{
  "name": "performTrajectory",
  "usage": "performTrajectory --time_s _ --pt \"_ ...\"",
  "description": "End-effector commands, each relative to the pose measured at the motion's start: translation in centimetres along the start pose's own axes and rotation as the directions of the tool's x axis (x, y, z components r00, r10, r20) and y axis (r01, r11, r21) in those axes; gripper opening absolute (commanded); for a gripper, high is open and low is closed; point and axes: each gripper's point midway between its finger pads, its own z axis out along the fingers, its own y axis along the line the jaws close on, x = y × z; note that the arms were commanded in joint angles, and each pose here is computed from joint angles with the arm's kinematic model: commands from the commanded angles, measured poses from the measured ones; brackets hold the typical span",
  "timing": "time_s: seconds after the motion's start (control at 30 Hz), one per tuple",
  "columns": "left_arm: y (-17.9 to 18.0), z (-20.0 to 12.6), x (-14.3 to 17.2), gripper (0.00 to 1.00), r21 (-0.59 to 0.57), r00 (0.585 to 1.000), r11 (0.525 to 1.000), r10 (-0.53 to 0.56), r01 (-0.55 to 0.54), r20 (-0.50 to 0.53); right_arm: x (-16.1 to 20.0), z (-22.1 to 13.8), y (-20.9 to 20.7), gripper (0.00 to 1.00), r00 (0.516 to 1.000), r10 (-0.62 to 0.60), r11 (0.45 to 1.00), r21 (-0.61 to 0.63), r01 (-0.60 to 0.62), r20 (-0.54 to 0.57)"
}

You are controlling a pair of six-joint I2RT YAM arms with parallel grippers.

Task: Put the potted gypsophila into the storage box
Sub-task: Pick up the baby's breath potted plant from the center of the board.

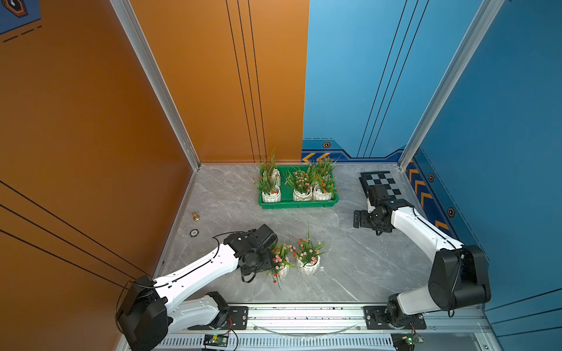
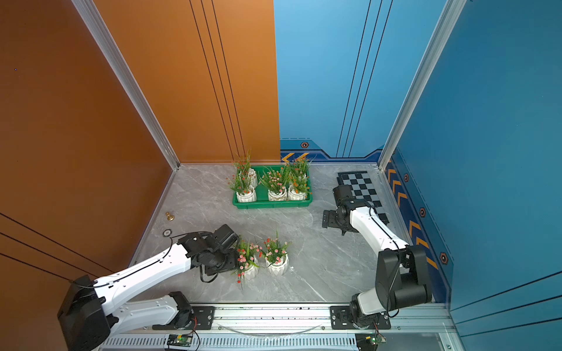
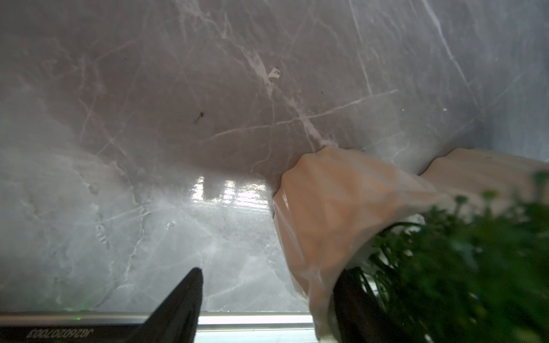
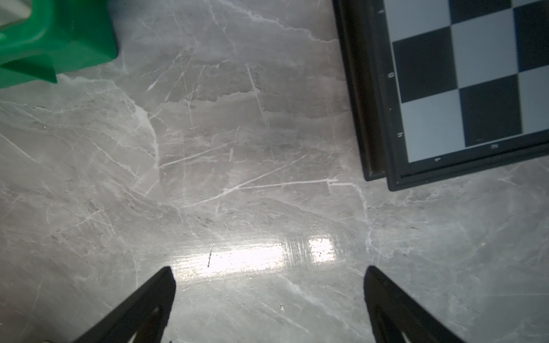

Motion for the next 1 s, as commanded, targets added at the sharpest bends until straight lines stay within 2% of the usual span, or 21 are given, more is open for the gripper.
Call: performTrajectory --time_s 0.0,0.6,0.97 --pt "-0.7 -0.3 -0.6 0.59 0.000 0.999 1.000 0.019 -0.019 0.025 0.1 -0.4 0.1 1.00 1.000 0.015 1.000 -0.012 -0.015 0.015" --pt "-2.3 0.0 -1.4 0.00 -0.013 0.998 0.998 0.063 -0.062 0.022 0.0 -0.4 0.1 1.00 1.000 0.013 1.000 -0.011 -0.013 0.016" --pt "-2.3 -0.6 -2.6 0.00 0.002 0.995 0.996 0.094 -0.094 0.035 -0.4 -0.2 0.4 1.00 1.000 0.010 1.000 -0.022 -0.010 0.011"
